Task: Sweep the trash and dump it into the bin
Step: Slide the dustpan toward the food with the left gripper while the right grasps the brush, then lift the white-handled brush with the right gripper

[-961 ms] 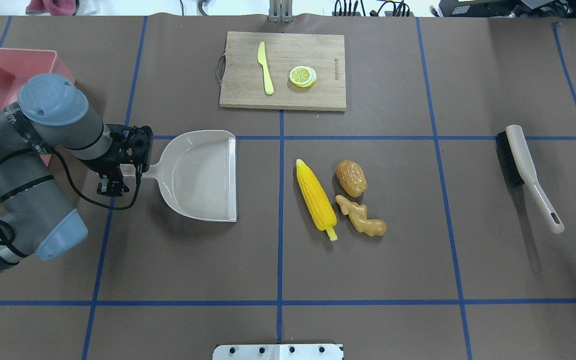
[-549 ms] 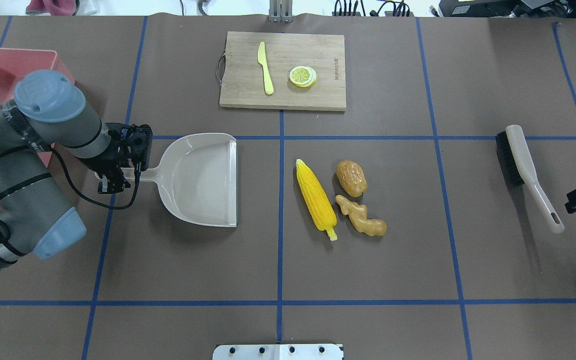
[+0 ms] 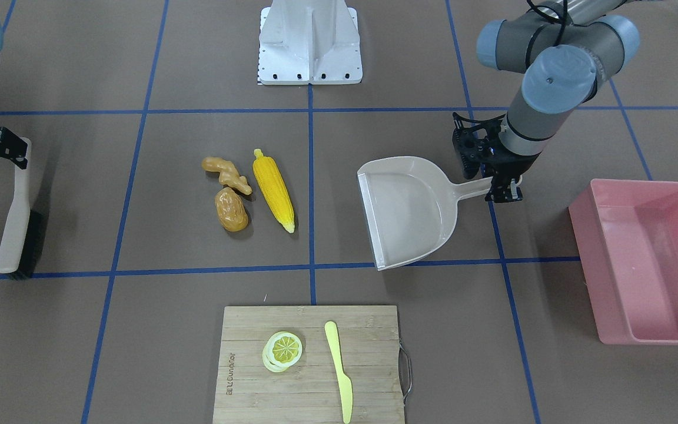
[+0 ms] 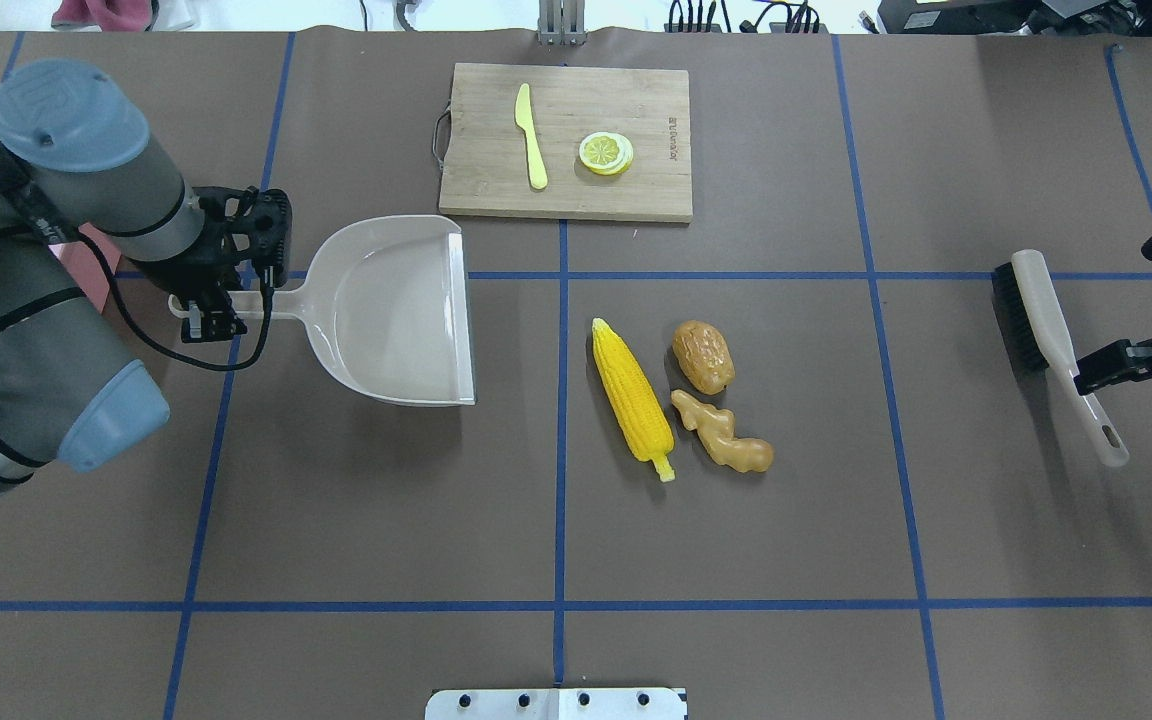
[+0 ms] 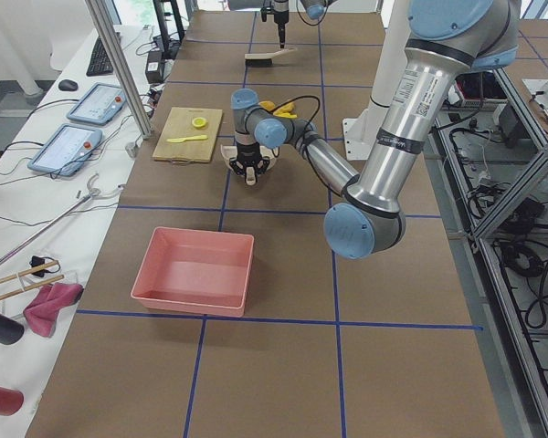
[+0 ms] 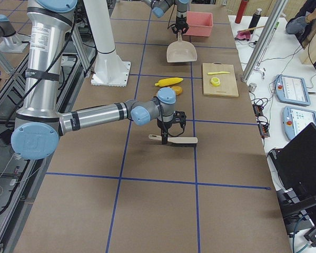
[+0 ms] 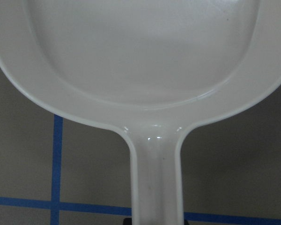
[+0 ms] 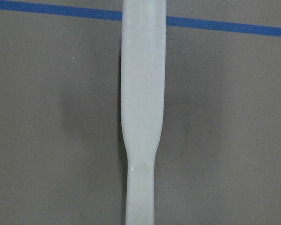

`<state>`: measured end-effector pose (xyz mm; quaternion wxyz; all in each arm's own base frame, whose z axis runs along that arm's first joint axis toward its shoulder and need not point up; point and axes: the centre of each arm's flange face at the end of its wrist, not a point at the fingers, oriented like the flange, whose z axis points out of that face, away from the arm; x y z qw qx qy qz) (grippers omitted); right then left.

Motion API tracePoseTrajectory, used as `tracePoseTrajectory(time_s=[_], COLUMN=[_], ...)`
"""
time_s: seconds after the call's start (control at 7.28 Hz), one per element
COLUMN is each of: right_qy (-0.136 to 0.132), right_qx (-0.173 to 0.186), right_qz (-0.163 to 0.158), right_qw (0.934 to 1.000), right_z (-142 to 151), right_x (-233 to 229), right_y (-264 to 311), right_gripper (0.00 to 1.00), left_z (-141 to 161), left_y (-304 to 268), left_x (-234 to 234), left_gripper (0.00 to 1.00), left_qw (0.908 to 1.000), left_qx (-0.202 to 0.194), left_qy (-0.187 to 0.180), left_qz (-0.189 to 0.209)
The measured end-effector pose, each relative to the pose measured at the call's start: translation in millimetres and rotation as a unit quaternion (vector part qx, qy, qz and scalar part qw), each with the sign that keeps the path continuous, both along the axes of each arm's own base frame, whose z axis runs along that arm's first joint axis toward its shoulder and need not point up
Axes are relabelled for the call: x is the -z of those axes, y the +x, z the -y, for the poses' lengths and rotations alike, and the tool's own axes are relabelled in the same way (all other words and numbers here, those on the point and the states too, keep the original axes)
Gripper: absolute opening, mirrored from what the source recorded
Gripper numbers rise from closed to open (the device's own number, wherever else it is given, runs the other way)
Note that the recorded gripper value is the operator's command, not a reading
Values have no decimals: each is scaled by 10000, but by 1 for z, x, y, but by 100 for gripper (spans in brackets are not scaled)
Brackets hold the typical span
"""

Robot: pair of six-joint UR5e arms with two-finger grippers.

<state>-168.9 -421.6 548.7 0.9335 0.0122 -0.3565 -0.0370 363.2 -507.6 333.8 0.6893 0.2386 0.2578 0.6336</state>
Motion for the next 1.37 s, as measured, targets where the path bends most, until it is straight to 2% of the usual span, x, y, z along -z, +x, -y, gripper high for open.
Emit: tracePoseTrajectory(time_s=[0.14, 0.41, 0.69, 0.96, 1.37], right_qy=[-92, -343, -374, -428, -604], right_qx=[-2, 31, 66, 66, 157], right_qz=[-34, -64, 62, 178, 123], right_qw=[10000, 9994, 9993, 9989, 9980], right_z=[3, 3, 7, 12, 5], right_x=[-11, -34, -28, -19, -32], right_y=[-2, -4, -9, -15, -23], right_gripper=[100, 100, 100, 100, 99], left_z=[1, -20, -41, -49, -49], left_y=[17, 62, 95, 117, 122], left_x=[12, 34, 49, 54, 56], left_gripper=[0, 0, 0, 0, 0], left_qw=[10000, 9990, 9973, 9963, 9962], left_qx=[-91, -446, -729, -858, -864], left_qy=[-2, 51, 63, 29, 11], left_qz=[6, -50, -76, -57, -51])
